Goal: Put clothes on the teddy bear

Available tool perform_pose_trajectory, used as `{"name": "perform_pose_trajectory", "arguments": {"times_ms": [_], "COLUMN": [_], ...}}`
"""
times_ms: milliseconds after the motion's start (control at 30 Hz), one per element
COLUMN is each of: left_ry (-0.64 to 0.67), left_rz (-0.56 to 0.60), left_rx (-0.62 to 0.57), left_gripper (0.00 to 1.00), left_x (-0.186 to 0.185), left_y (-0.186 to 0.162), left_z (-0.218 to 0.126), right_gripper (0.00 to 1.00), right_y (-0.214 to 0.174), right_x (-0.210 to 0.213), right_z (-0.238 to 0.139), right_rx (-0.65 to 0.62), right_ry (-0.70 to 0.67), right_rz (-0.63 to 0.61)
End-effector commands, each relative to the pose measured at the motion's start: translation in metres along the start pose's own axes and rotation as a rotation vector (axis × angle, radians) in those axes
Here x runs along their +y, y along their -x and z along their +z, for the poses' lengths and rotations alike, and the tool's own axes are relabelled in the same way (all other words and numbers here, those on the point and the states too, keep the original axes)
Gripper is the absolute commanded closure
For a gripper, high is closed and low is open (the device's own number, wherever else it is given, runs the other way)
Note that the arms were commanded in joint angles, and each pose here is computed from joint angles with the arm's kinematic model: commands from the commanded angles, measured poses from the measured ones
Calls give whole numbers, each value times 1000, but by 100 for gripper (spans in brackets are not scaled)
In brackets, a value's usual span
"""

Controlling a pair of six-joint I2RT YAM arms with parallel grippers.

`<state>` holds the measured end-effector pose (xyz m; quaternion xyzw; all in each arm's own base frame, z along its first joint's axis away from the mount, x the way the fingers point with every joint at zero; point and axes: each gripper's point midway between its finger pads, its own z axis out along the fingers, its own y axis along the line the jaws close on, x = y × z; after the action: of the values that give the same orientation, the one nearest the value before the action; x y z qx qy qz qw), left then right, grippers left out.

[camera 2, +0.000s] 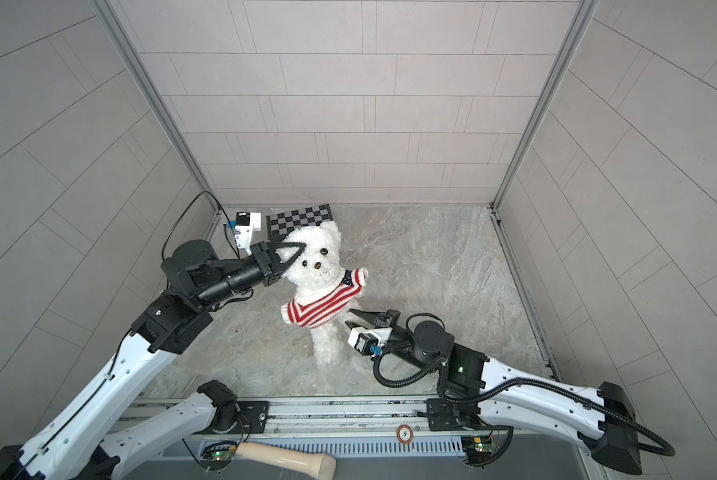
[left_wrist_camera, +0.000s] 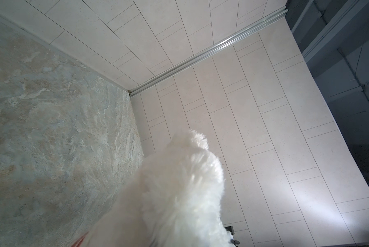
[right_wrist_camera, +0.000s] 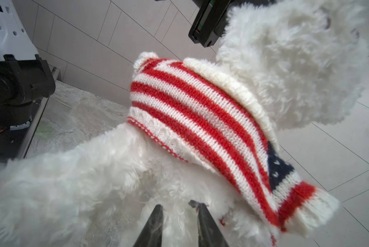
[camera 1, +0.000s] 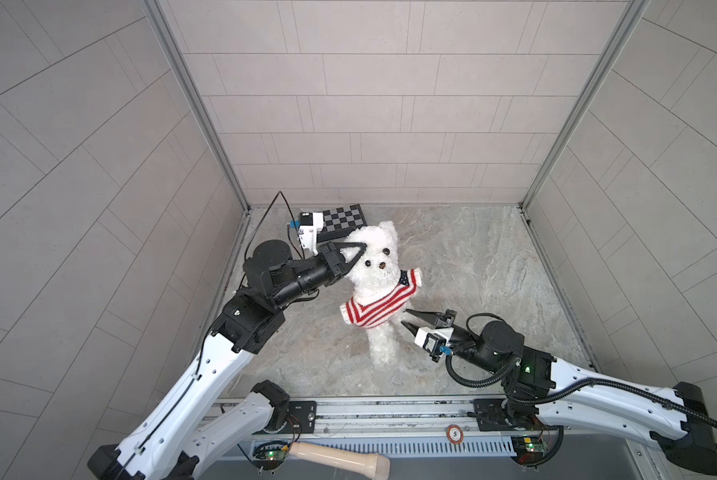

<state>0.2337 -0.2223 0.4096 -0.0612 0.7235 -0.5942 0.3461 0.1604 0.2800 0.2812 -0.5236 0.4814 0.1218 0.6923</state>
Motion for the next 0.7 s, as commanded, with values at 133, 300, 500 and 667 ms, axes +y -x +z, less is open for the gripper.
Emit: {"name": "perform_pose_trajectory", "arguments": {"times_ms": [133, 300, 500, 667], "left_ry": [-66, -64, -70, -71], "left_rz": [12, 8, 2, -3], "left_rx": [-17, -14, -14, -11], "left_gripper": [100, 100, 100, 100], "left_x": [-15, -12, -13, -11], "left_y": [4, 2, 3, 2], "left_z": [-4, -4, -3, -2], "right_gripper": [61, 61, 61, 62], "right_y": [29, 31, 35, 35], "right_x": [-27, -35, -40, -39], "right_z": [6, 4, 6, 14], "right_rx": [-90, -91, -97, -100], "right_ry": [-114, -150, -180, -185], "right_rz": [-42, -37, -48, -49]}}
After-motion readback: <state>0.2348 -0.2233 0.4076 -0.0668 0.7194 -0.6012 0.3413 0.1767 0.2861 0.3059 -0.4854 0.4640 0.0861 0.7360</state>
